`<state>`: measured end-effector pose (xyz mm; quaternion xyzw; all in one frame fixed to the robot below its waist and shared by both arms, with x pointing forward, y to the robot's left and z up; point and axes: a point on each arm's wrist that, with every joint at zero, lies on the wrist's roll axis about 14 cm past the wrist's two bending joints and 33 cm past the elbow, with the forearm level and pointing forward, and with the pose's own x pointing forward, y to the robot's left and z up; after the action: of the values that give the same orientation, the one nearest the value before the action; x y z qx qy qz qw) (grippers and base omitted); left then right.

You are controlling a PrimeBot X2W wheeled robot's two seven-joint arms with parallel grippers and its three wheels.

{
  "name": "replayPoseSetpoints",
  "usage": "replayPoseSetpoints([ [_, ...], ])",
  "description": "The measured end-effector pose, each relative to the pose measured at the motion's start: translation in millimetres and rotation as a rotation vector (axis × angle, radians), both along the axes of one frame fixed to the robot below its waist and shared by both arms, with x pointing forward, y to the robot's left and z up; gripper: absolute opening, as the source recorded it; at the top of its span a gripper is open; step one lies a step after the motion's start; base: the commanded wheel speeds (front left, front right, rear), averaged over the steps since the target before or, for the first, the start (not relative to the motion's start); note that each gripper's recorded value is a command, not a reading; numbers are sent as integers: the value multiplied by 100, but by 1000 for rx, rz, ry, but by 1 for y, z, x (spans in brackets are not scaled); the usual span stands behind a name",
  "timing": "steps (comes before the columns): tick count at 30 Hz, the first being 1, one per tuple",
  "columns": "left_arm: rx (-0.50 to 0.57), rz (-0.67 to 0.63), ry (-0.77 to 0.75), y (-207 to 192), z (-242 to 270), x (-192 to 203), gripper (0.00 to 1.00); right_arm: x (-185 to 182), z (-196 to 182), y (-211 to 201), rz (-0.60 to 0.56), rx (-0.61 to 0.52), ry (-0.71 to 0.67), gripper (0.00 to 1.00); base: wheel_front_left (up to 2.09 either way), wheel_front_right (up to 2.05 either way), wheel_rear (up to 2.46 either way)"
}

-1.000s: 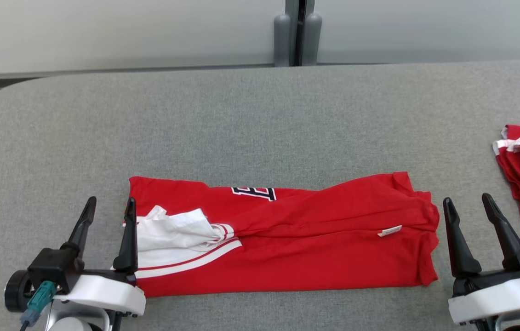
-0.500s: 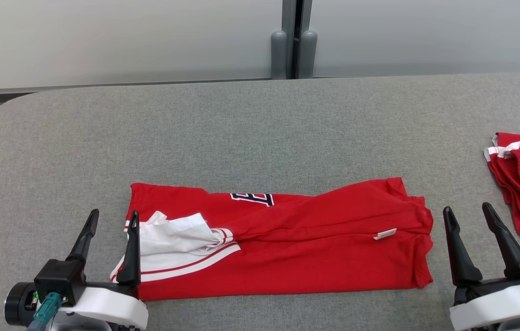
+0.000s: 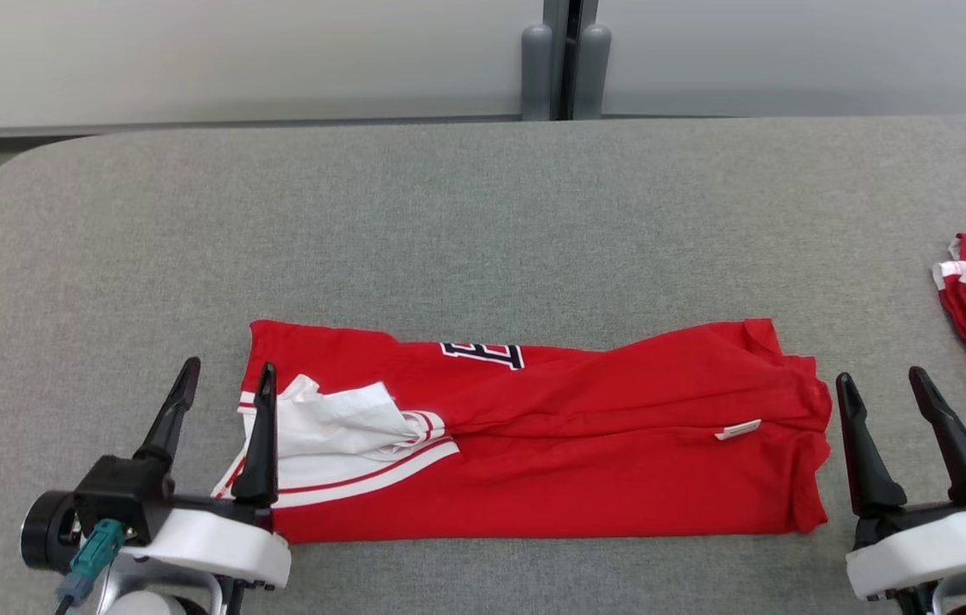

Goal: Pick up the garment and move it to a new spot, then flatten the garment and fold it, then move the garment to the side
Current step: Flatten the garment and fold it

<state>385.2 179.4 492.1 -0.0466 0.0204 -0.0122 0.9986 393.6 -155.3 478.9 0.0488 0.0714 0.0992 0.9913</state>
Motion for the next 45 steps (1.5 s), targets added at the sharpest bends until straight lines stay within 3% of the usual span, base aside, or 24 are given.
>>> replayPoseSetpoints([
  [7, -7, -12, 14, -2, -10, 20, 100, 21, -60, 8, 27, -8, 154, 100, 0, 0, 0],
  [16, 0, 12, 35, 8, -23, 25, 100, 11, -123, 17, 16, 36, 329, 100, 0, 0, 0],
  [17, 1, 13, 36, 8, -23, 24, 100, 10, -124, 19, 19, 43, 330, 96, 0, 0, 0],
  [18, 2, 15, 37, 9, -24, 24, 100, 9, -125, 21, 19, 52, 334, 44, 0, 0, 0],
  [20, 4, 17, 35, 10, -24, 24, 100, 6, -127, 25, 22, 71, 340, 0, 0, 0, 0],
  [26, 5, 14, 22, 9, -21, 26, 100, 2, -124, 22, 10, 91, 323, 0, 0, 0, 0],
  [38, -2, 1, -12, 5, -7, 22, 100, 4, -98, -57, -100, -35, 238, 0, 0, 0, 0],
  [45, -7, -9, -11, 1, -4, 19, 100, 22, -51, -21, 15, -34, 102, 0, 0, 0, 0],
])
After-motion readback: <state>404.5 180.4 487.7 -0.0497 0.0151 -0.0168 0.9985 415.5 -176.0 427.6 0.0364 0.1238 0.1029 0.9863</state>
